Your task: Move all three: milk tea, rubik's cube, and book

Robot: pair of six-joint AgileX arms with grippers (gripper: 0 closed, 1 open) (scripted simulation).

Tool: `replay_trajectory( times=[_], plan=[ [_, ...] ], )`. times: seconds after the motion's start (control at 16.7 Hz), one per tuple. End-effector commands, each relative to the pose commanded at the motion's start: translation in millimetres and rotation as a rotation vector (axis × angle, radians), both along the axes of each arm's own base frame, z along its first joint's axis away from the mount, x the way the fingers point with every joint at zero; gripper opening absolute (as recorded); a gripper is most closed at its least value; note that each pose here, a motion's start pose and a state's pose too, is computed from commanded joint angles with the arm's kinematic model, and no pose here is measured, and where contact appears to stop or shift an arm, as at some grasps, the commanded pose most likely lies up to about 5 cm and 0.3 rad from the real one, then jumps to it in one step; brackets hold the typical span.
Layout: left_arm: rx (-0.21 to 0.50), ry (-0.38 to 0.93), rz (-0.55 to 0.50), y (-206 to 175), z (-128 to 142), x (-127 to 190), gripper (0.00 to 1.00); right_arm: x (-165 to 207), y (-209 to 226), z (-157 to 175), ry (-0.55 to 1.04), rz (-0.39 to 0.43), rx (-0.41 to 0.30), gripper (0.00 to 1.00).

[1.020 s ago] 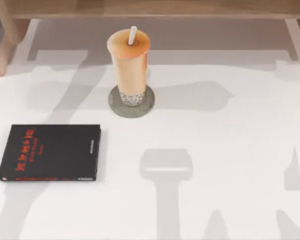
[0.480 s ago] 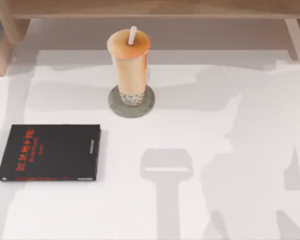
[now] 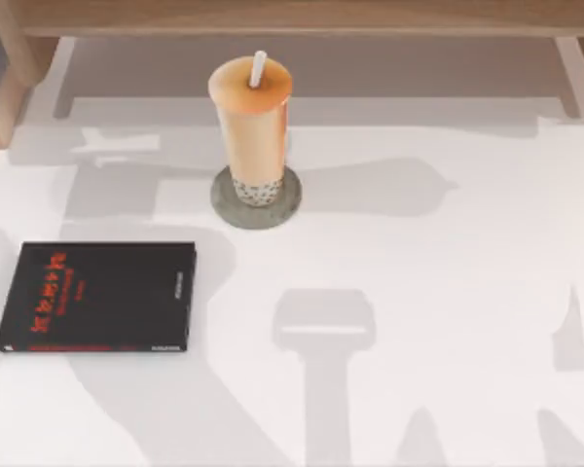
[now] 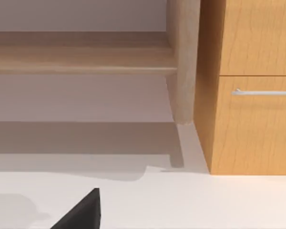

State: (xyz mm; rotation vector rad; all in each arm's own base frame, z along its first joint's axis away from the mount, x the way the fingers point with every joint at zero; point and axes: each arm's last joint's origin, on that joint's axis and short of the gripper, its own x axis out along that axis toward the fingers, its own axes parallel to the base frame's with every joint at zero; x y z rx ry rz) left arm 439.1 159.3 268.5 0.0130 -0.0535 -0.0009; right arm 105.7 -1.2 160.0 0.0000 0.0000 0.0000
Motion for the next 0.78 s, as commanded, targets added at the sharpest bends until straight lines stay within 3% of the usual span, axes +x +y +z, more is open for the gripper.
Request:
replay_trajectory(
  times=[0.12, 0.42, 0.78],
  plan=[
    [-0.034, 0.057, -0.016, 5, -20, -1, 1.00, 0, 0, 0, 0.000, 0.000, 0.000, 1.00],
    [-0.034, 0.058, -0.018, 4, -21, 1, 1.00, 0, 0, 0, 0.000, 0.000, 0.000, 1.00],
    [-0.034, 0.056, -0.017, 5, -20, 28, 1.00, 0, 0, 0, 0.000, 0.000, 0.000, 1.00]
  ],
)
